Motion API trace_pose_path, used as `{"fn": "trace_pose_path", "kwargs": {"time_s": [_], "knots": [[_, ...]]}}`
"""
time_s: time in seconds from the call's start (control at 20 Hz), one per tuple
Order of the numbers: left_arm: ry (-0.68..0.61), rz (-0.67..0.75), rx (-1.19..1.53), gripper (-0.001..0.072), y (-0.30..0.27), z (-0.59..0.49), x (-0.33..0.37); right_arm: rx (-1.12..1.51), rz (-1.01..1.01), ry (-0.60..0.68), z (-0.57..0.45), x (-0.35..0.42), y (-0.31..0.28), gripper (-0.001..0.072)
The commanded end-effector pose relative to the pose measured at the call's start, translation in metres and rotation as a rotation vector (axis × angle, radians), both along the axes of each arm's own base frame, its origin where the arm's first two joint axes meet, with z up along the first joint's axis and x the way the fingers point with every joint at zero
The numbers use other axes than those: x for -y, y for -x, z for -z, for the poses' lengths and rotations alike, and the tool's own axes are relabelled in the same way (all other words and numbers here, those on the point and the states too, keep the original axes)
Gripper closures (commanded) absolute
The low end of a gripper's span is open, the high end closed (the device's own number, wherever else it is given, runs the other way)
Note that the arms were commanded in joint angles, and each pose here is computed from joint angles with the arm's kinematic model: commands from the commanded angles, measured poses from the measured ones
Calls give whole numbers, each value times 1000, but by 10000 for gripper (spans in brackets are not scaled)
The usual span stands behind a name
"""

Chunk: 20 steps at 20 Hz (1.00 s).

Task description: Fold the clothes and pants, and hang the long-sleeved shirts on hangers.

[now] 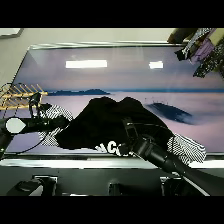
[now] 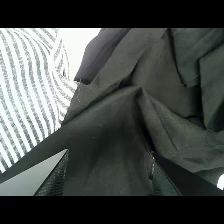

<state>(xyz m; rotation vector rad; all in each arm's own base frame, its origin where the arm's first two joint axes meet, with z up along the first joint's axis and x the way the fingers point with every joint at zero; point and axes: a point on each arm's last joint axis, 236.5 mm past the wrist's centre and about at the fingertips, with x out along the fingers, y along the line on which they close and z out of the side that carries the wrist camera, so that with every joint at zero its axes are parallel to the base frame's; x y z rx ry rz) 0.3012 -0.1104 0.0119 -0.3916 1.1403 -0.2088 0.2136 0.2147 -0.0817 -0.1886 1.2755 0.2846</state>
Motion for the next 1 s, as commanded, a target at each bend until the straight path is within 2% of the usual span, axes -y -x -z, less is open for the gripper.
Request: {"fn": "trace_pose_path", "kwargs": {"time_s": [0.0,0.05,0.15,0.2,0.5,0.6,0.85,0.95], "knots": [[-1,0,1,150,0,0,0,67,56,18,1,4,-18,415],[-1,0,1,149,0,0,0,71,54,18,-1,3,-19,482],[-1,0,1,150,0,0,0,69,56,25,-2,4,-19,666],[-1,0,1,150,0,0,0,66,61,32,-5,5,-19,682],[-16,5,4,150,0,1,-3,100,90,38,-45,0,-34,684],[-33,46,15,150,1,1,0,102,115,57,-57,4,-37,685],[-82,345,70,150,28,2,55,73,194,118,-79,19,-33,684],[-161,484,112,150,41,5,75,71,239,107,-79,19,-33,684]]}}
